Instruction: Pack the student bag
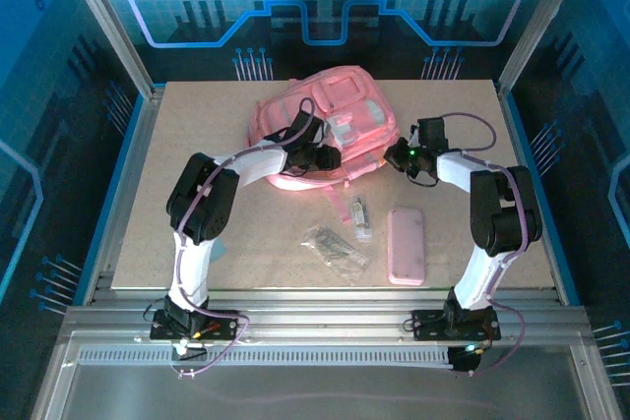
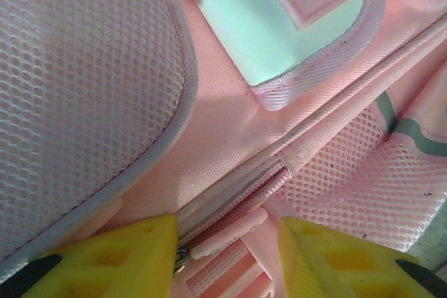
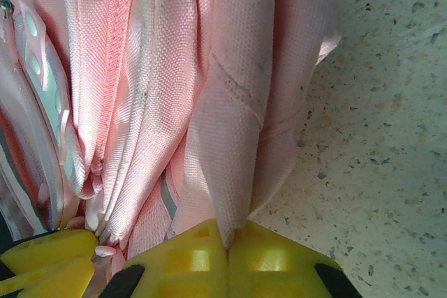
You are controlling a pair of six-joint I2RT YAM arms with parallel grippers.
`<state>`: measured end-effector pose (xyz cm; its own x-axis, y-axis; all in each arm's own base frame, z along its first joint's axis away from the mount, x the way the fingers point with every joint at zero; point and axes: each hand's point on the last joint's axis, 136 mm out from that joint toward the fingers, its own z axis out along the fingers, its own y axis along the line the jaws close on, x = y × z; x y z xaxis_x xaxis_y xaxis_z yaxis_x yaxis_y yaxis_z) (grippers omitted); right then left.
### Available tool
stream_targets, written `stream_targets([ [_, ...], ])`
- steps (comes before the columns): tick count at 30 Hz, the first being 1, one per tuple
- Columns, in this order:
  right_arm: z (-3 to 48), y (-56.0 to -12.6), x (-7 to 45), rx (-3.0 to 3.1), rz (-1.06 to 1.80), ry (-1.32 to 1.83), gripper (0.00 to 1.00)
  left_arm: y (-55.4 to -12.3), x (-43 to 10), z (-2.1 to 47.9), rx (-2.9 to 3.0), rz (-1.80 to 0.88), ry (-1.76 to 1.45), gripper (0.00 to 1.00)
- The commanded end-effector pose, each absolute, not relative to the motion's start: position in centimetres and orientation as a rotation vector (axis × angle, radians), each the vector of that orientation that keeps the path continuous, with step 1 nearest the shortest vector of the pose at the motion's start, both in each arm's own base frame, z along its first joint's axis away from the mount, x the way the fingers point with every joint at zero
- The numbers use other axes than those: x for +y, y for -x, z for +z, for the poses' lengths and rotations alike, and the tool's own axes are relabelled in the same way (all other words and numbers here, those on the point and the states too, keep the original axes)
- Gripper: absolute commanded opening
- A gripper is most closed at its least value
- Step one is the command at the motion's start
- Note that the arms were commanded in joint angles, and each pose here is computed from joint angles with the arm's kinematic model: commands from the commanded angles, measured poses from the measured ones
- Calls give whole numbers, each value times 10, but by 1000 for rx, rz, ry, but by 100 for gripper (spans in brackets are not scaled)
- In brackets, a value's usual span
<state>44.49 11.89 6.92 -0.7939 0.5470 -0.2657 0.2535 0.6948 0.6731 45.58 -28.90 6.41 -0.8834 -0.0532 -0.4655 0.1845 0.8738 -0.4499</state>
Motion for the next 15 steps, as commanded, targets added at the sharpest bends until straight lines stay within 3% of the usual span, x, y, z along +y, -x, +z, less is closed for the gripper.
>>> stream_targets([
  [1, 86, -453, 131, 2424, 925, -533, 0, -467, -279, 47, 2594, -495, -135, 43],
  [8, 86, -452, 130, 2431, 921, -526, 0, -466, -294, 44, 2593, -264, -419, 42],
  [15, 90, -454, 126, 2424, 921, -527, 0, -464, -276, 28, 2597, 66, -550, 58],
])
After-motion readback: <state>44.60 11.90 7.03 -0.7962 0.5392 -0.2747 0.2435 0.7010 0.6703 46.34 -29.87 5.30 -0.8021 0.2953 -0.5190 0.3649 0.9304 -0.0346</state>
